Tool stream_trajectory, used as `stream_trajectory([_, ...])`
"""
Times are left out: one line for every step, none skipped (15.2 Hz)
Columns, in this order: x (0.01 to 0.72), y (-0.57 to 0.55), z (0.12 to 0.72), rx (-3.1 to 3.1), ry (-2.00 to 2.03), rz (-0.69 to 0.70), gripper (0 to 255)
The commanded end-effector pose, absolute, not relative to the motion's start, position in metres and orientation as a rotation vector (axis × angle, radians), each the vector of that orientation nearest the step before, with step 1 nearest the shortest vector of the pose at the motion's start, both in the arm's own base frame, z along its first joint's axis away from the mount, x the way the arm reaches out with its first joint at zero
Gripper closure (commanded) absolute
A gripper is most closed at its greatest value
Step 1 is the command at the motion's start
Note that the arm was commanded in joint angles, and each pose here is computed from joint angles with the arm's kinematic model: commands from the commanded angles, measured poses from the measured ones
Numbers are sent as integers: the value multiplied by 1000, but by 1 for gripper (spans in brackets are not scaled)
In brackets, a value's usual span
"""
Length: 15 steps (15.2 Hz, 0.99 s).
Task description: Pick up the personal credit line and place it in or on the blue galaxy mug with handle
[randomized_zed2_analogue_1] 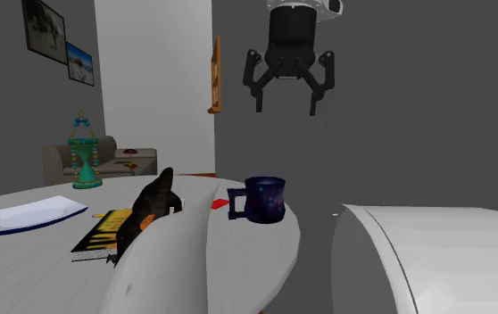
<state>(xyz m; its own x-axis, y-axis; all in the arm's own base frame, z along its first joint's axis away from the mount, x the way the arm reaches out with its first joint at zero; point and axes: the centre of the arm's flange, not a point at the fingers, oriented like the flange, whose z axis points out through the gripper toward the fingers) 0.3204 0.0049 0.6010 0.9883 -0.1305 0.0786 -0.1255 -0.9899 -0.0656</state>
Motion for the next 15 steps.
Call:
stream_trajectory([320,5,601,-3072,198,-128,0])
stream_trajectory([334,11,596,-3069,216,-95,0])
stream_trajectory([347,18,591,-3066,234,-63,0])
stream_trajectory([360,24,586,-3062,251,-31,0])
stream_trajectory([373,30,580,-3057,269,1,0])
stream_trajectory([386,36,575,-3053,286,33,0])
stream_trajectory([398,42,569,-3047,304,64,0])
stream_trajectory([411,48,562,-3042,321,96,0])
stream_trajectory([424,53,556,-3036,338,128,0])
stream_trajectory([437,59,549,-3029,356,159,0])
stream_trajectory([449,64,542,-3023,373,191,0])
stream_trajectory([462,70,535,-3015,390,222,0])
stream_trajectory([474,75,528,-3008,407,254,0])
stream_trajectory([486,80,520,-3000,424,285,0])
stream_trajectory([498,85,512,-2991,440,316,0])
